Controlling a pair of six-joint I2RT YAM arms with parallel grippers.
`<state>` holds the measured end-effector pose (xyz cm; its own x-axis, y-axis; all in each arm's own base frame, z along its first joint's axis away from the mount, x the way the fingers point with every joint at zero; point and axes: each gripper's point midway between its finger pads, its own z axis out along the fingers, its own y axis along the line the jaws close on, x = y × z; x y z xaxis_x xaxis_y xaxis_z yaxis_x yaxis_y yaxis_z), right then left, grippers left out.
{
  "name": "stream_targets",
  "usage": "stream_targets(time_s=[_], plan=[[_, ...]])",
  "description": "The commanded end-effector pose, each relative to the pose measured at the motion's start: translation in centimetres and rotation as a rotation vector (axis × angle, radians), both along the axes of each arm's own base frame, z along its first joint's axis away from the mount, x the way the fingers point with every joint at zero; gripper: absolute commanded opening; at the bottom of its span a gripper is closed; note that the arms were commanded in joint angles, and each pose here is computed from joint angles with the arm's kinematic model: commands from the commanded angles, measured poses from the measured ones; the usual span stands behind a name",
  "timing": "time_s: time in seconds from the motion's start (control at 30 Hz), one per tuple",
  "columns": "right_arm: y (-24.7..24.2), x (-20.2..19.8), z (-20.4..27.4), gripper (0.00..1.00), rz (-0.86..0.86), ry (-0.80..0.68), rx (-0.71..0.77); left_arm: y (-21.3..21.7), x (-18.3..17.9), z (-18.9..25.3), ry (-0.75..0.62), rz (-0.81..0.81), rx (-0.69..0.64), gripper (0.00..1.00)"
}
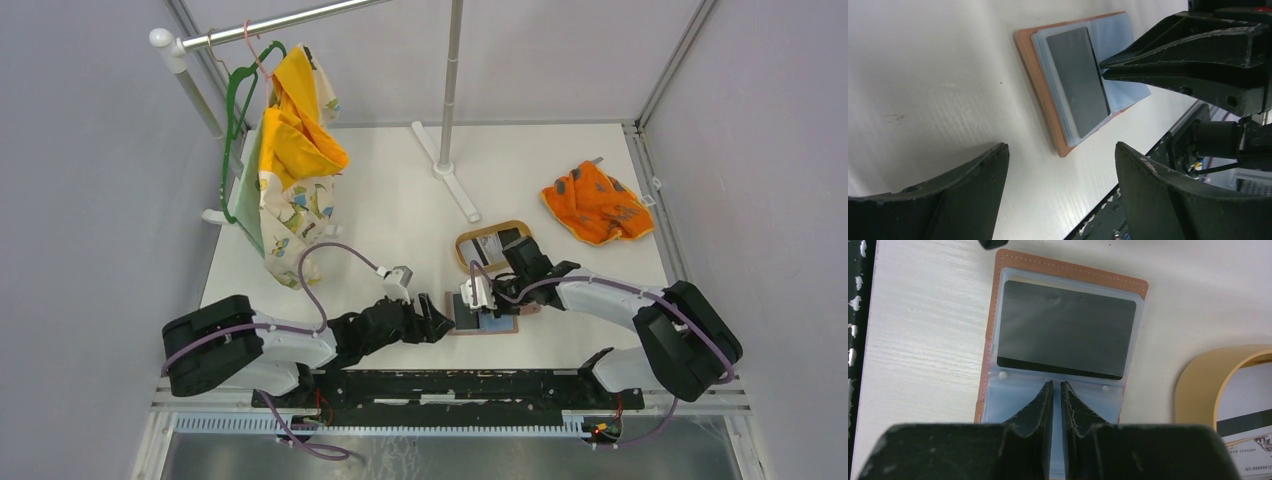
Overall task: Put the credit cards into the card holder
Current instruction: Close the card holder at the center of the board.
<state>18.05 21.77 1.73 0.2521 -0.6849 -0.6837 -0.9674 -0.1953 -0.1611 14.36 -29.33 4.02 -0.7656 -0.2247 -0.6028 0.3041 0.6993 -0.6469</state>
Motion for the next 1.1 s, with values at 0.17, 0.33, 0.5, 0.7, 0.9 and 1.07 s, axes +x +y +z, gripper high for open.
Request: stream_targets(time_s=[0.17,0.33,0.5,0.7,0.9,1.07], plan=[[-0.6,0.4,-1.1,0.15,-0.018,0.022,-0.078,-2.7,0.2,0.5,0.122,0.011,-0.190,0.82],[-0.5,0.2,-1.2,0.14,-0.012,0.041,-0.077,-3.7,0.7,-0.1,0.140,0.015,-0.181,0.76],[-0.3,-0.1,-1.0,0.14,-0.010,0.059,-0.064,-4.9,0.7,-0.2,0.155,-0.014,-0.228,0.63],[0.3,-0.3,-0.4,0.14,-0.004,0.082,-0.036,-6.0,0.2,2.2,0.114,-0.084,-0.356,0.51],[1.1,-0.7,0.9,0.14,0.007,0.120,0.024,-6.2,1.1,0.0,0.132,-0.046,-0.228,0.27],[1.2,0.2,3.2,0.18,-0.011,0.100,0.095,-3.9,2.1,-2.5,0.137,0.046,-0.045,0.04]])
